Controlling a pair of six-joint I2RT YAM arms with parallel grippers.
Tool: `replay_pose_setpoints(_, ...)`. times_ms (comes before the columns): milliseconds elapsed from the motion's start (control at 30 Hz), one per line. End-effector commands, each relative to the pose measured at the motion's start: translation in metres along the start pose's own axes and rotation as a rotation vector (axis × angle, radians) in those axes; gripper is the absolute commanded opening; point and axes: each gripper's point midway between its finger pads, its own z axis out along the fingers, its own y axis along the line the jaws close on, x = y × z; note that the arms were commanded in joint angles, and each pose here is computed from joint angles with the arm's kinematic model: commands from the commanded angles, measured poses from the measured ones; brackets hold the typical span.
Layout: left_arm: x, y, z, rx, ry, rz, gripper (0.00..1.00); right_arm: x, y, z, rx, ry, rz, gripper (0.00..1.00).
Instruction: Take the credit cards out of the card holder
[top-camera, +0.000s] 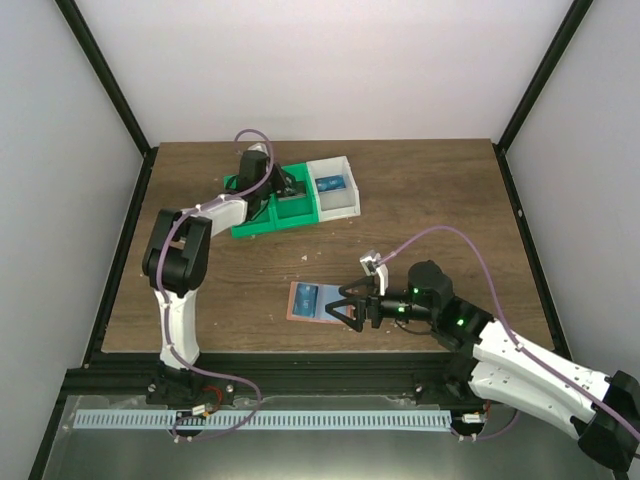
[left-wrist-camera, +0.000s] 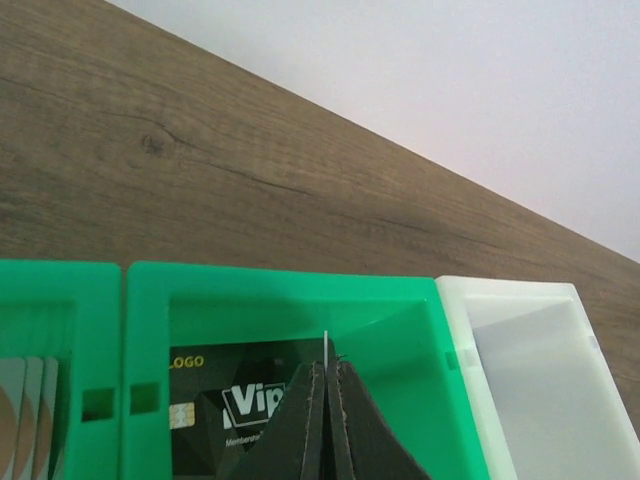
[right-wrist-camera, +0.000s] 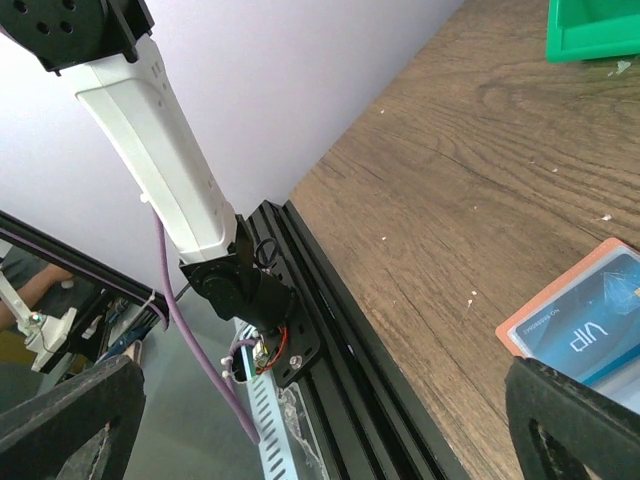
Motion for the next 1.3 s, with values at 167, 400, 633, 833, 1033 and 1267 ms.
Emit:
replay_pose_setpoints(167,0.001,-0.001,0.016,-0.007,-0.008,0.029,0.00,0.002,-0.010,0.002,0.040,0.000,0.027,1.00)
replay_pose_setpoints(400,0.003,-0.005,0.024,-0.022,0.001,0.050,0.06,0.001,-0.015,0.001,0.073,-0.007,0.011,1.00)
replay_pose_setpoints(633,0.009,0.002,0.031,-0.083,0.023,0.078,0.13,0.001,-0.017,0.000,0.086,-0.007,0.013,1.00)
replay_pose_setpoints(833,-0.010,-0.022,0.021,-0.026,0.006,0.103,0.26,0.004,-0.017,0.002,0.072,0.002,0.019,1.00)
replay_pose_setpoints(1033,-0.030,-0.030,0.015,-0.039,-0.022,0.121,0.42,-0.004,-0.015,0.001,0.090,-0.005,-0.019,1.00)
replay_pose_setpoints(1267,-0.033,-0.040,0.008,-0.018,0.030,0.128,0.66,-0.010,-0.017,0.003,0.112,-0.009,-0.018,1.00)
